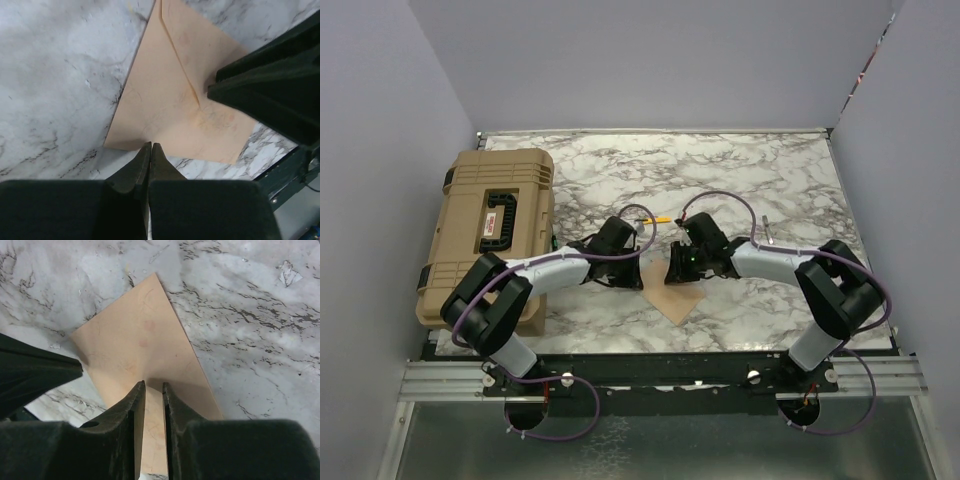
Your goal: Place the letter into the envelope and seal it
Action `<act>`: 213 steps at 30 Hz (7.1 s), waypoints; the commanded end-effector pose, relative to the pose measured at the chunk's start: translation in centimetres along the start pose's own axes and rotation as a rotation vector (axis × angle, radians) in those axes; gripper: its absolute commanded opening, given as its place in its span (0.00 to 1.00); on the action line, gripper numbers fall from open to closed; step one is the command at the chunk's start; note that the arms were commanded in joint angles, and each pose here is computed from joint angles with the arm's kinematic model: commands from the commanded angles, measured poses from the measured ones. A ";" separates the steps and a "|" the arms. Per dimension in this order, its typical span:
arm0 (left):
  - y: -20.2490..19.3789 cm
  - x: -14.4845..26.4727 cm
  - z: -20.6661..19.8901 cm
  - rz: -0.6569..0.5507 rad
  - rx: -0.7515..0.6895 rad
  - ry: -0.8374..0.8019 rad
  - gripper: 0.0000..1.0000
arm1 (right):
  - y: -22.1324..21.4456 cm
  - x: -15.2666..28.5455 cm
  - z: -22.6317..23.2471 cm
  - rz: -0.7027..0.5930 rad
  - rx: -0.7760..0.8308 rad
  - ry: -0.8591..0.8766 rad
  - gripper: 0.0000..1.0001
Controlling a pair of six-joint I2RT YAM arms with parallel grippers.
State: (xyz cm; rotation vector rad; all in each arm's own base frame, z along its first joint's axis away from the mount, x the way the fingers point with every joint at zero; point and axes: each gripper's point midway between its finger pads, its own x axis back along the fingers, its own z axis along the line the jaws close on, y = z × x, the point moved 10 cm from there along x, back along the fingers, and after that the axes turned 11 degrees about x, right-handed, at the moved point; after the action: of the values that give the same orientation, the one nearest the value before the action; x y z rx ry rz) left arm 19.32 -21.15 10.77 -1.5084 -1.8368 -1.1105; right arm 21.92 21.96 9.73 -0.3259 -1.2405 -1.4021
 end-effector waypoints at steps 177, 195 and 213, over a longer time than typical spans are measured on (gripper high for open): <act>4.9 -6.4 2.4 0.110 0.178 -0.077 0.00 | 1.9 0.9 5.2 0.028 0.122 -0.360 0.08; 4.7 -6.6 2.5 0.115 0.186 -0.072 0.00 | -1.6 -1.1 4.2 0.174 0.098 -0.310 0.06; 4.8 -6.8 2.6 0.119 0.189 -0.069 0.00 | -5.4 0.9 2.5 0.247 -0.015 -0.421 0.03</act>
State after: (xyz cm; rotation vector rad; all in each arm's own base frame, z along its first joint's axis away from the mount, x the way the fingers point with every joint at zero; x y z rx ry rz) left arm 26.97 -23.81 8.78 -1.6466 -1.9636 -0.7485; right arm 18.22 24.45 10.76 -0.5925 -1.4572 -1.2957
